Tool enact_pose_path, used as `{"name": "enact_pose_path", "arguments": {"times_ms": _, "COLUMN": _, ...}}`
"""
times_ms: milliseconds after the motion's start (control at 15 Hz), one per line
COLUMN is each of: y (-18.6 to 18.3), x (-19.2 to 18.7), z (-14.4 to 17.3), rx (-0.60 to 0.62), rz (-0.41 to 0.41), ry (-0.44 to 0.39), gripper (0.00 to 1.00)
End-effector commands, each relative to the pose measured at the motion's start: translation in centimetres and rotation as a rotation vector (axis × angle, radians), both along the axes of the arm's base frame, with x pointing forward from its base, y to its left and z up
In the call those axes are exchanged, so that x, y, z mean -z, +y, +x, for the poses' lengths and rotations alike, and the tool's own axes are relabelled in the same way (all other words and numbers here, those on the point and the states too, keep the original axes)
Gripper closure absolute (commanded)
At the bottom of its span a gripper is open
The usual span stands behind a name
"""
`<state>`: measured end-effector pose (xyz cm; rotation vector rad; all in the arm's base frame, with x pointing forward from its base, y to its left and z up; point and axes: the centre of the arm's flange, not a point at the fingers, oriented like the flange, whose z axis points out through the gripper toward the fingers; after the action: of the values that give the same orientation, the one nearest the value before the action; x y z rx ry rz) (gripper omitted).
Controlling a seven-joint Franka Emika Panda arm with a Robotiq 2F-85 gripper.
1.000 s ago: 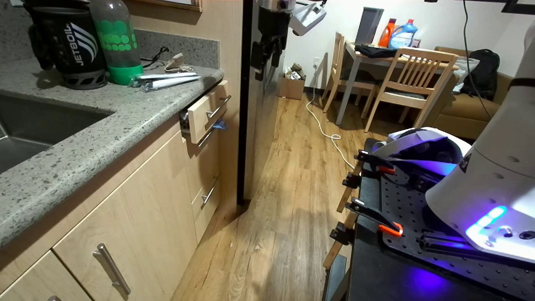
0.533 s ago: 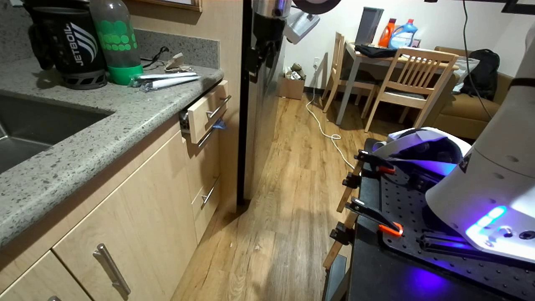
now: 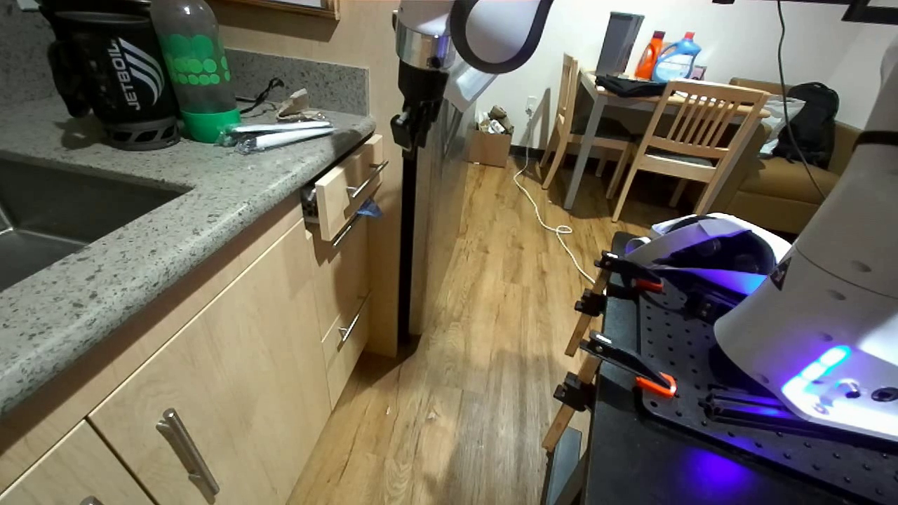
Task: Close the open drawer
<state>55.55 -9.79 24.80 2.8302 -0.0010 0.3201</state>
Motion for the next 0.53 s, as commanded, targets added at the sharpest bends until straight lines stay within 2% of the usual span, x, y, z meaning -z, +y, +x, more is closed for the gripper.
{"name": "enact_pose_path", "arguments": {"times_ms": 0, "y": -0.3, "x": 1.6, "z": 2.2, "rx": 0.013, "rz": -0.009, "ry": -0.044, "gripper": 0.85}}
{"name": "enact_pose_path", "arguments": {"times_ms": 67, "y": -0.5, "x": 2.0, "z": 2.5, "rx": 0.017, "rz": -0.011, "ry": -0.052, "gripper": 0.93}}
{"name": "enact_pose_path", "arguments": {"times_ms": 200, "y": -0.9, "x": 2.9, "z": 3.1, "rx": 0.023, "rz": -0.026, "ry": -0.077, "gripper": 1.0}}
{"name": "enact_pose_path", "arguments": {"times_ms": 467, "y": -1.8, "x": 4.6, "z": 4.1, "rx": 0.065, "rz": -0.053, "ry": -0.135, "gripper": 0.99}}
